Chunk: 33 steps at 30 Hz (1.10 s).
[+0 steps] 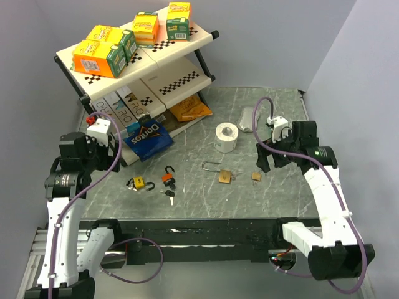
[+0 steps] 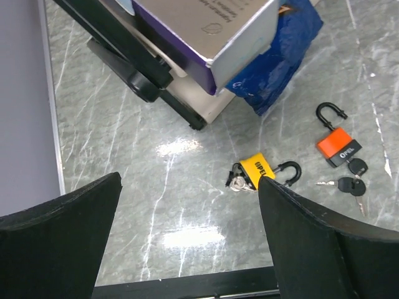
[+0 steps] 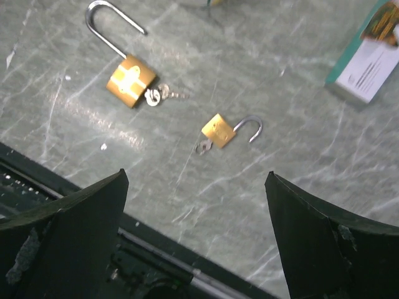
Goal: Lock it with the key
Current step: Pick up the lock from the center of the board.
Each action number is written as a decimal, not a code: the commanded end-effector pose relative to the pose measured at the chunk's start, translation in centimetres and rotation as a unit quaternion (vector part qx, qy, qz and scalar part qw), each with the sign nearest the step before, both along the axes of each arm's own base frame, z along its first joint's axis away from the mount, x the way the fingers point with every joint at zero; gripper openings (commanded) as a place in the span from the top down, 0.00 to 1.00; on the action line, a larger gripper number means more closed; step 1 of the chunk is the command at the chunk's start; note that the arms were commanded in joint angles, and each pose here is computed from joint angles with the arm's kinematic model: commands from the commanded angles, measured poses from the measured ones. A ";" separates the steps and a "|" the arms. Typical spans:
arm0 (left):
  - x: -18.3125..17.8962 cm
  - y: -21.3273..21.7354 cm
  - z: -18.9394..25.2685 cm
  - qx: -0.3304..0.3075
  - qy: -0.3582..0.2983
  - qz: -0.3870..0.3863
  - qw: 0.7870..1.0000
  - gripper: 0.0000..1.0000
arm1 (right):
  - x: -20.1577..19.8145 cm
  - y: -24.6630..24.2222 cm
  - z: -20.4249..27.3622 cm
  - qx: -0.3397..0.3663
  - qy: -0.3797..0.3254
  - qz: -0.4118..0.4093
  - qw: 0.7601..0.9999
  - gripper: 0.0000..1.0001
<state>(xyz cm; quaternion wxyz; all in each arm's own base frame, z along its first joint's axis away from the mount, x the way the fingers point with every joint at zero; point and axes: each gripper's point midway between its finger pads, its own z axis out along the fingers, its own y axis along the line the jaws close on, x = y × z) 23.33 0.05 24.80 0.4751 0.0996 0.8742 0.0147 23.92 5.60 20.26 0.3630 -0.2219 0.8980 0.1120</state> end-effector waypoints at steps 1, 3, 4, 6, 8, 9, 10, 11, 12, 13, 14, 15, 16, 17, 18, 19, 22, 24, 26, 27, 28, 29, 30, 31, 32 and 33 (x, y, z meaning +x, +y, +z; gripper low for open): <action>0.9 1.0 1.5 0.012 -0.029 0.025 0.999 0.04 | -0.8 -0.9 -1.2 -0.009 0.088 -0.055 0.995 0.00; 1.4 1.5 2.8 0.000 -0.053 0.057 0.997 0.04 | -1.1 -0.8 -2.5 -0.002 0.143 -0.082 0.986 0.00; 1.6 1.5 3.6 -0.009 -0.066 0.066 0.996 0.04 | -1.1 -1.0 -3.4 -0.004 0.171 -0.093 0.981 0.00; 1.8 1.2 4.6 -0.043 -0.079 0.084 0.992 0.04 | -1.3 -0.8 -4.1 0.007 0.212 -0.125 0.969 0.00; 2.0 0.9 5.9 -0.080 -0.092 0.102 0.987 0.04 | -1.4 0.0 -5.0 0.026 0.248 -0.131 0.959 0.00; 2.0 0.8 6.4 -0.090 -0.097 0.107 0.985 0.04 | -1.2 0.3 -5.2 0.039 0.256 -0.147 0.955 0.01; 2.0 0.6 7.2 -0.107 -0.106 0.113 0.982 0.04 | -1.4 0.7 -5.7 0.049 0.272 -0.148 0.950 0.01; 2.1 0.6 7.5 -0.114 -0.112 0.116 0.980 0.04 | -1.4 0.9 -6.0 0.056 0.278 -0.154 0.946 0.02; 2.1 0.5 8.0 -0.119 -0.121 0.117 0.978 0.04 | -1.0 1.0 -6.3 0.061 0.279 -0.166 0.944 0.03; 2.1 0.5 8.7 -0.130 -0.133 0.121 0.975 0.04 | -1.1 0.6 -7.2 0.050 0.285 -0.175 0.941 0.04; 2.1 0.4 9.1 -0.135 -0.141 0.122 0.973 0.04 | -1.1 0.5 -7.6 0.048 0.290 -0.187 0.937 0.06; 1.9 0.3 9.5 -0.141 -0.150 0.120 0.971 0.04 | -0.8 0.3 -8.0 0.045 0.288 -0.198 0.936 0.08; 2.0 0.2 10.0 -0.153 -0.161 0.123 0.967 0.04 | -1.0 0.2 -8.8 0.043 0.299 -0.204 0.931 0.09; 2.0 -0.1 10.2 -0.159 -0.164 0.118 0.966 0.04 | -1.0 0.2 -9.1 0.043 0.304 -0.210 0.928 0.10; 1.9 -0.4 10.5 -0.169 -0.170 0.110 0.965 0.04 | -0.8 0.2 -9.7 0.041 0.311 -0.214 0.925 0.11; 2.0 -0.8 10.8 -0.180 -0.177 0.105 0.962 0.04 | -0.4 0.2 -10.0 0.042 0.308 -0.218 0.925 0.12; 2.0 -1.2 11.1 -0.199 -0.186 0.101 0.957 0.04 | 0.3 -0.1 -11.2 0.035 0.313 -0.235 0.919 0.15; 2.0 -1.0 11.3 -0.205 -0.195 0.108 0.953 0.04 | 0.5 -0.2 -12.1 0.030 0.323 -0.246 0.914 0.18; 2.2 -0.8 11.3 -0.210 -0.200 0.119 0.950 0.04 | 0.9 -0.4 -12.5 0.028 0.322 -0.254 0.912 0.20; 2.3 -0.7 11.0 -0.212 -0.196 0.123 0.950 0.04 | 1.0 -0.6 -13.1 0.020 0.326 -0.260 0.909 0.21; 2.4 -1.0 10.9 -0.218 -0.192 0.118 0.950 0.04 | 1.1 -0.6 -13.5 0.017 0.329 -0.261 0.907 0.22; 2.4 -1.1 10.7 -0.220 -0.188 0.116 0.950 0.04 | 1.3 -0.7 -13.8 0.015 0.329 -0.263 0.907 0.23; 2.6 -1.3 10.2 -0.224 -0.179 0.117 0.951 0.04 | 1.3 -0.6 -14.4 0.012 0.338 -0.264 0.903 0.23; 2.7 -1.4 9.8 -0.226 -0.173 0.114 0.952 0.04 | 1.3 -0.5 -14.6 0.009 0.341 -0.261 0.903 0.25; 2.7 -1.5 9.7 -0.228 -0.171 0.113 0.952 0.04 | 1.4 -0.4 -14.9 0.007 0.345 -0.260 0.902 0.26; 2.9 -1.5 9.4 -0.231 -0.168 0.116 0.951 0.04 | 1.4 -0.2 -15.3 0.003 0.350 -0.258 0.900 0.27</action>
